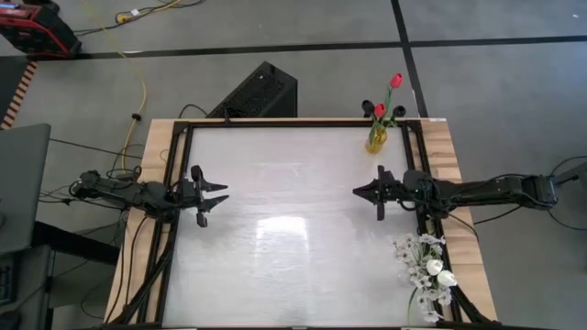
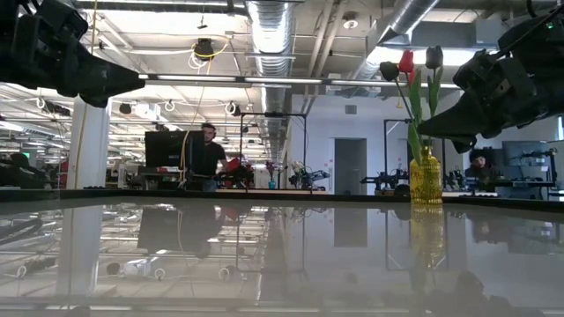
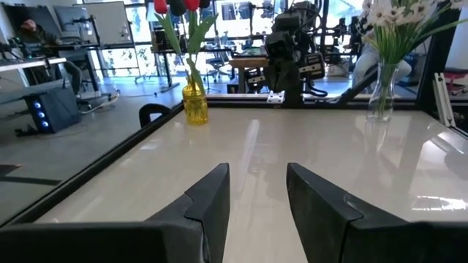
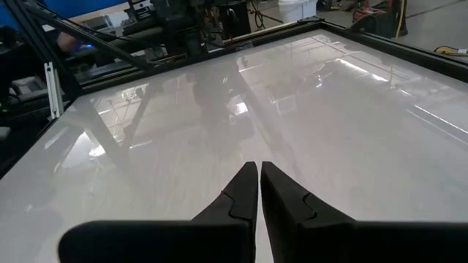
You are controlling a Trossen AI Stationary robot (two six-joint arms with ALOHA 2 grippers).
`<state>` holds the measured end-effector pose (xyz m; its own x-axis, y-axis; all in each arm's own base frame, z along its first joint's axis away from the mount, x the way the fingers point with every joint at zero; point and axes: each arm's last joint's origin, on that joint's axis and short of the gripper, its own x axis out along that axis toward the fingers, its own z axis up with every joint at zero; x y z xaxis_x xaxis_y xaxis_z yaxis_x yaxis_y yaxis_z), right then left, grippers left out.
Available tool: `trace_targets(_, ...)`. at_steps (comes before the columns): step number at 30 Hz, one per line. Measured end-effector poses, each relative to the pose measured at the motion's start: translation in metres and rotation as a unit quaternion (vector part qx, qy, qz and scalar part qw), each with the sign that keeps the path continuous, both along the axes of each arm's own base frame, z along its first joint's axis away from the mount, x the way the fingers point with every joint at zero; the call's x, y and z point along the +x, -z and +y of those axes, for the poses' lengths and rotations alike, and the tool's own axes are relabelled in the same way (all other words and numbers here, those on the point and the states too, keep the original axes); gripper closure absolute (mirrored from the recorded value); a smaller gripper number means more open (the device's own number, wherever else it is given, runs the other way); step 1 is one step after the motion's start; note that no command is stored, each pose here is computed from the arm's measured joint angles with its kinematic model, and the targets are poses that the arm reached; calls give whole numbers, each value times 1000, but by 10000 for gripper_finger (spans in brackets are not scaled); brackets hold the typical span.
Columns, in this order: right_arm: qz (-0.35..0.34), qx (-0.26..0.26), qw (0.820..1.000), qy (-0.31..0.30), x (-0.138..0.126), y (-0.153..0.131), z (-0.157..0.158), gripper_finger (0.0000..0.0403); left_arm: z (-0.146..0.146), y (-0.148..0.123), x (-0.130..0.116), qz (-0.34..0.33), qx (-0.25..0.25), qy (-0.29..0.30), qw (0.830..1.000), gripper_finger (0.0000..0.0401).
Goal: Sort flowers into vase by color
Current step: Return to Home Position
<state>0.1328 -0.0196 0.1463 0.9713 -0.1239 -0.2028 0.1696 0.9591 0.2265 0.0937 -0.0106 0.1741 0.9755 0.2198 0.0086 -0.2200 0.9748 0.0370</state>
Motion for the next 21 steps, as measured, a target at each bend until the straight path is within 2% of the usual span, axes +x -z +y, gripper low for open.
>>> trace_targets(21, 0, 0, 1000, 0, 0, 0, 0, 355, 0, 0, 0, 0, 2, 0, 1000, 275)
